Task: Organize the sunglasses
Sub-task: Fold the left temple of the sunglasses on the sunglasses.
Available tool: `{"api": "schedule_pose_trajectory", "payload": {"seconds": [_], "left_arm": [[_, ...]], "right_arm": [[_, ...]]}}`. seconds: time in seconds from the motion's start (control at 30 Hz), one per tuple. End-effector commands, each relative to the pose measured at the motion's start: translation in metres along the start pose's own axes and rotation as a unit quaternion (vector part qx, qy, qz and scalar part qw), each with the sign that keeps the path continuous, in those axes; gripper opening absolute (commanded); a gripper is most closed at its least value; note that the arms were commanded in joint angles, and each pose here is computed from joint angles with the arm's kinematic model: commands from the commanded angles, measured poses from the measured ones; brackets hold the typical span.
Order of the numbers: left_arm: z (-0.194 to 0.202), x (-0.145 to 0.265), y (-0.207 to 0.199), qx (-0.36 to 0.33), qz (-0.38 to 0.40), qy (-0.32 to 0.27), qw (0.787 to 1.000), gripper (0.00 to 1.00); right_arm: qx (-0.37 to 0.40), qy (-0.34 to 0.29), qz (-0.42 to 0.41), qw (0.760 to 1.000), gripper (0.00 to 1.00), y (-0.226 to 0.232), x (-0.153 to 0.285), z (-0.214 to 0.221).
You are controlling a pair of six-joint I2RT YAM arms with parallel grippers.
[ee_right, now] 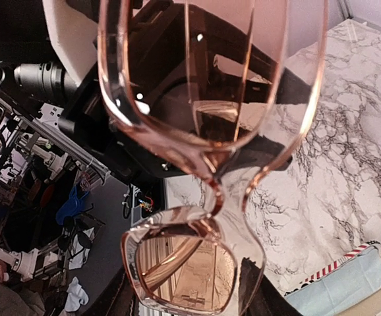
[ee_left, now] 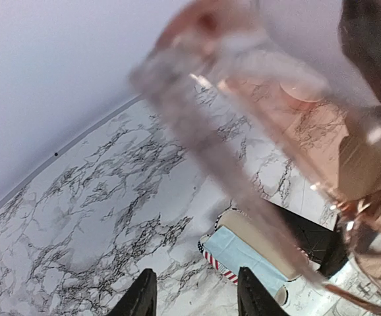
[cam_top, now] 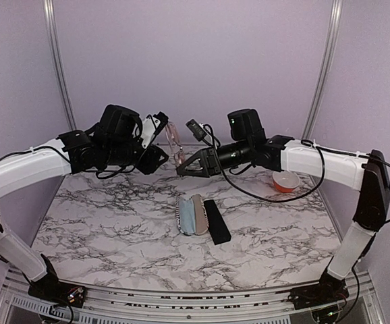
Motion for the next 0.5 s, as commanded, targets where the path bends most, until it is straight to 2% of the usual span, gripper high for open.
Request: {"api": "schedule_pose_trajectory", "payload": {"seconds": [0.0, 0.17, 0.4, 0.47], "left_arm": [[-0.008, 0.017, 0.017, 0.007, -0.071, -0.012, 0.997, 0.42], [-0.010, 0.033, 0.038, 0.032, -0.123, -0.035, 0.991, 0.43], [-0.009, 0.049, 0.057, 0.056, -0.176, -0.058, 0.981, 0.45], [-0.007, 0.054, 0.065, 0.072, -0.217, -0.058, 0.972, 0.45]], "right_arm": [[0.030, -0.034, 0.010, 0.999, 0.32, 0.019, 0.026, -0.012], [0.034, -0.056, 0.032, 0.997, 0.31, 0.020, 0.041, -0.012], [0.068, -0.142, 0.092, 0.983, 0.31, 0.036, 0.075, -0.033], [0.081, -0.164, 0.108, 0.977, 0.31, 0.043, 0.084, -0.037]]}}
Point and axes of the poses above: each gripper's point midway between its finger pads, its own x axis back along the fingers, its own y axis along the line the jaws close on, z = x × y, the point moved 9 cm from there along x, back along the fingers, and after that the axes turned 9 degrees about -x, right-handed, at the moved point
